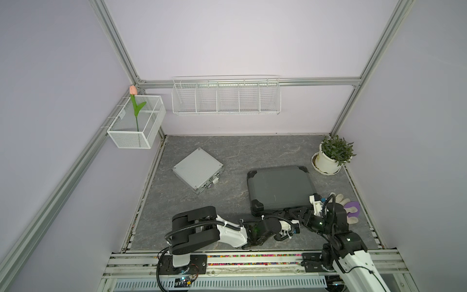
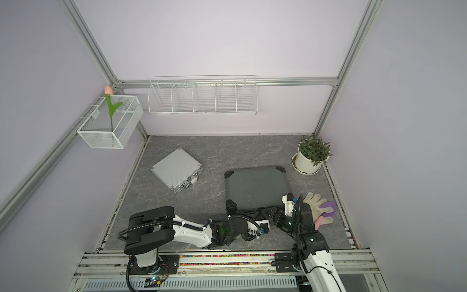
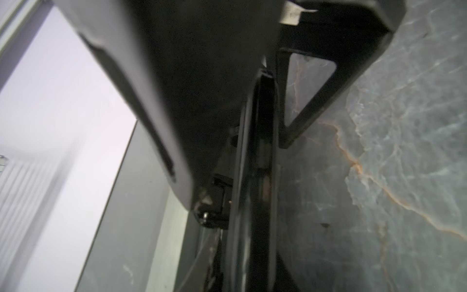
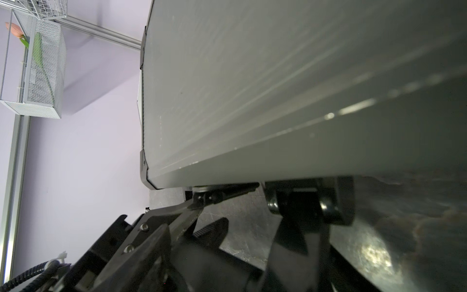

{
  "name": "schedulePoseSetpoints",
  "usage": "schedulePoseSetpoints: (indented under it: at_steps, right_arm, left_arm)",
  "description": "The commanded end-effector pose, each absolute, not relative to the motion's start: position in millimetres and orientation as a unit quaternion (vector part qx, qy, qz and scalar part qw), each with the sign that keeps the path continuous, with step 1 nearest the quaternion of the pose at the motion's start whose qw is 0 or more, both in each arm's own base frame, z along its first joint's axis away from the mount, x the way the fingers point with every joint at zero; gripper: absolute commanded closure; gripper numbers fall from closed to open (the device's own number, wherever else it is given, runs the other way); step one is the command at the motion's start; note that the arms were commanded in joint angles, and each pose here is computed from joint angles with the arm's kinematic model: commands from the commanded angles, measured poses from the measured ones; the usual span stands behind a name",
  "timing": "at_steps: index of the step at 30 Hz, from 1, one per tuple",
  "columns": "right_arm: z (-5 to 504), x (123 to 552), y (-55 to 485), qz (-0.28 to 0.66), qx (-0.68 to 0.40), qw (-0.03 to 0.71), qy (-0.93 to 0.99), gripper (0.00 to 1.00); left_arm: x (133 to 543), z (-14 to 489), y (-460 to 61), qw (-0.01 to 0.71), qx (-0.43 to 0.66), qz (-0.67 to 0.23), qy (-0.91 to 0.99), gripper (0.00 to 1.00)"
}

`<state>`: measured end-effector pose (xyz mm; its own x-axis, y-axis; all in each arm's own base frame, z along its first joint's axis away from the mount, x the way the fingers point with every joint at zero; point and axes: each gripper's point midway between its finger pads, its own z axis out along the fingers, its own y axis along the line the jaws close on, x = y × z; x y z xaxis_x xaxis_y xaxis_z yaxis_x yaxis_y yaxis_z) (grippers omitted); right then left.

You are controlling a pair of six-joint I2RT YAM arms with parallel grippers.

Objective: Open the poker set cases
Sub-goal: Pick up the poker set case from the center of the board.

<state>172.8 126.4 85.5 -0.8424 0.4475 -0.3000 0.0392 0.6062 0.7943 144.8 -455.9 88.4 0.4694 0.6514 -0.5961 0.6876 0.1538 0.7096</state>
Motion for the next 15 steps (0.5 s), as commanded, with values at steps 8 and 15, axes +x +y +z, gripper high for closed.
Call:
schedulePoseSetpoints:
  at_steps: [8, 15]
  right_arm:
    - [105, 170, 125, 0.416, 0.124, 0.258, 0.863, 0.14]
    - [118, 173, 119, 0.394, 0.107, 0.284, 0.867, 0.12]
  left_arm:
    - [145, 75, -456, 0.544, 0.672, 0.007, 0.502, 1.0]
    - [149, 90, -457, 0.564, 0.663, 0.017, 0.492, 1.0]
